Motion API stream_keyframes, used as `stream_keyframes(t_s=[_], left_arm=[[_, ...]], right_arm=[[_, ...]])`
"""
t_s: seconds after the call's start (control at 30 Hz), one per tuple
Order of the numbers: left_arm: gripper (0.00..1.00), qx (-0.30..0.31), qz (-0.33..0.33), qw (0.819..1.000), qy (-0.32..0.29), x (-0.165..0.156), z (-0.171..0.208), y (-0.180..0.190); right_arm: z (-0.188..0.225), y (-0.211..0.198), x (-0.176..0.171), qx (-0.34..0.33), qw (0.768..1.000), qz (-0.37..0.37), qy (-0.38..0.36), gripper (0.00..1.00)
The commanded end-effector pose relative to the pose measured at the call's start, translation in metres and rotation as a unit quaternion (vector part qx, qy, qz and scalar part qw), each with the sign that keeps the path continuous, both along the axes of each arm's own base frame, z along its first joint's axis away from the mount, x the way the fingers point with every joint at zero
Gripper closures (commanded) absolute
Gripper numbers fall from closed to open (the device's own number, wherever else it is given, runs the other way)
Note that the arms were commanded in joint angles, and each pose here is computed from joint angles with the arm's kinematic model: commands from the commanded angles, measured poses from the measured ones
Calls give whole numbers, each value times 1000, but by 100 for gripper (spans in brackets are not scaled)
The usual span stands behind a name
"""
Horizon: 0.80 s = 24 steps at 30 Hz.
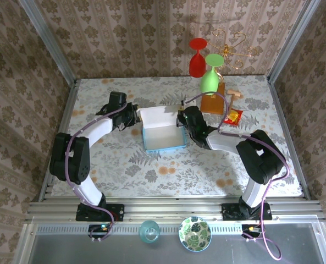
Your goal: Fold the paper box
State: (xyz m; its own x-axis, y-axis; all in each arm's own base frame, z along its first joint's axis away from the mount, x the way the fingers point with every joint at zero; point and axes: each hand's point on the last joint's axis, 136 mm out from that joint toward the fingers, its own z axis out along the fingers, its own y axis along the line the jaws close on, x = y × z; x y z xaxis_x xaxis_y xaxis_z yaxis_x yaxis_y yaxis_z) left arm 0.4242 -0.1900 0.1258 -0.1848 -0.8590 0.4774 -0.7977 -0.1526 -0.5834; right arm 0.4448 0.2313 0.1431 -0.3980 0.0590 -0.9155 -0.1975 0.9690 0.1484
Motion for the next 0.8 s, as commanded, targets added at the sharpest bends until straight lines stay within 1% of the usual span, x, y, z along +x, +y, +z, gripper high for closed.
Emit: stream_keyframes(t_s=[0.0,0.2,0.37,0.5,0.67,0.77], left_arm=[[68,-36,-63,997,-29,-5,28,-41],[70,-29,-85,995,-50,-18,24,-41],[73,-38,-99,990,-89,-17,25,-45],[74,-22,-126,986,-106,-26,24,-45],[74,2,-156,980,-122,-40,16,-42],[74,9,-162,979,-126,-48,12,-41]], right_arm=[[6,41,-17,46,997,65,-13,100],[2,37,-17,53,996,63,-20,100],[-1,35,-20,67,996,60,-19,100],[-1,34,-25,74,995,66,-21,100],[-8,31,-31,59,995,73,-22,100],[-10,30,-35,53,995,78,-22,100]])
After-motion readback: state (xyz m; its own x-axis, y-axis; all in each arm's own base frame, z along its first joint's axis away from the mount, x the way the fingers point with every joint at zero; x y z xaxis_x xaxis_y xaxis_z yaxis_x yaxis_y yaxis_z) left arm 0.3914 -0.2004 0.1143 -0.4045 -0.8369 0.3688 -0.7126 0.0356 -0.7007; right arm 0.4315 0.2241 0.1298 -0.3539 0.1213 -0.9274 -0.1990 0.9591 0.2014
